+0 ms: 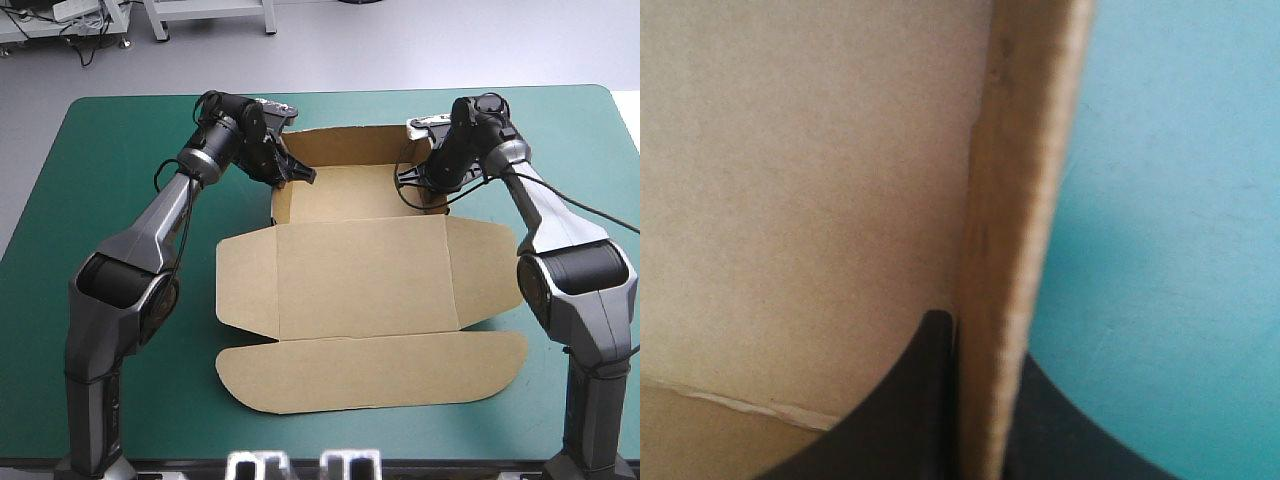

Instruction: Fold the box

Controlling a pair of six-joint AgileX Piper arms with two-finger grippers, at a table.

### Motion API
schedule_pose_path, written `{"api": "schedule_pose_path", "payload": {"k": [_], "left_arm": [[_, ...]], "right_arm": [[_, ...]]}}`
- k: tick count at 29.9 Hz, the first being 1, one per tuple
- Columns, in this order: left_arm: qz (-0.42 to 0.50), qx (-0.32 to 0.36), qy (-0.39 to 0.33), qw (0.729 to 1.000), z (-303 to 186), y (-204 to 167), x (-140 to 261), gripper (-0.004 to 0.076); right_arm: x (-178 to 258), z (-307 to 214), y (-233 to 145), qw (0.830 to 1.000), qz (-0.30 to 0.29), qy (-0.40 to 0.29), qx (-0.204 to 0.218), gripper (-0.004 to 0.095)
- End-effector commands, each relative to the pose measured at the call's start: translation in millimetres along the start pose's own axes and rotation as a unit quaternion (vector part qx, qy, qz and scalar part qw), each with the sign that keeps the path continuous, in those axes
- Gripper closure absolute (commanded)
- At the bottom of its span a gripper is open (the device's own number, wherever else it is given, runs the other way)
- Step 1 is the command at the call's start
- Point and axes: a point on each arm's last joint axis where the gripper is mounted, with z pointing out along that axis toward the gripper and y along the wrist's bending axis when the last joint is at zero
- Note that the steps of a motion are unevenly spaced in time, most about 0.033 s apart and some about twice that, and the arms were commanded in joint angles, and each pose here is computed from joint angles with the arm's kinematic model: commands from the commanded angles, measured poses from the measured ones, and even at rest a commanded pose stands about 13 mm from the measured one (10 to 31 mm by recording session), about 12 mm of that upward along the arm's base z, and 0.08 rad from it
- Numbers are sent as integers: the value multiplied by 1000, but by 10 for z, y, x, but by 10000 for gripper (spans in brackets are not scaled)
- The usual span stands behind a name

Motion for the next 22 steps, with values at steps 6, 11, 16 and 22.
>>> {"api": "schedule_pose_path", "payload": {"k": [6, 11, 16, 22], "left_arm": [[42, 21, 0, 999, -171, -138, 9, 732], [90, 26, 7, 996, -171, -145, 25, 606], [96, -2, 0, 995, -265, -98, 25, 360], [66, -44, -10, 997, -393, 18, 26, 237]], "right_arm": [[-11, -258, 218, 997, -38, -27, -56, 917], [-12, -257, 204, 997, -52, -28, -48, 769], [-11, -316, 191, 996, -74, -36, -41, 438], [-14, -404, 178, 996, -72, -45, -27, 229]]}}
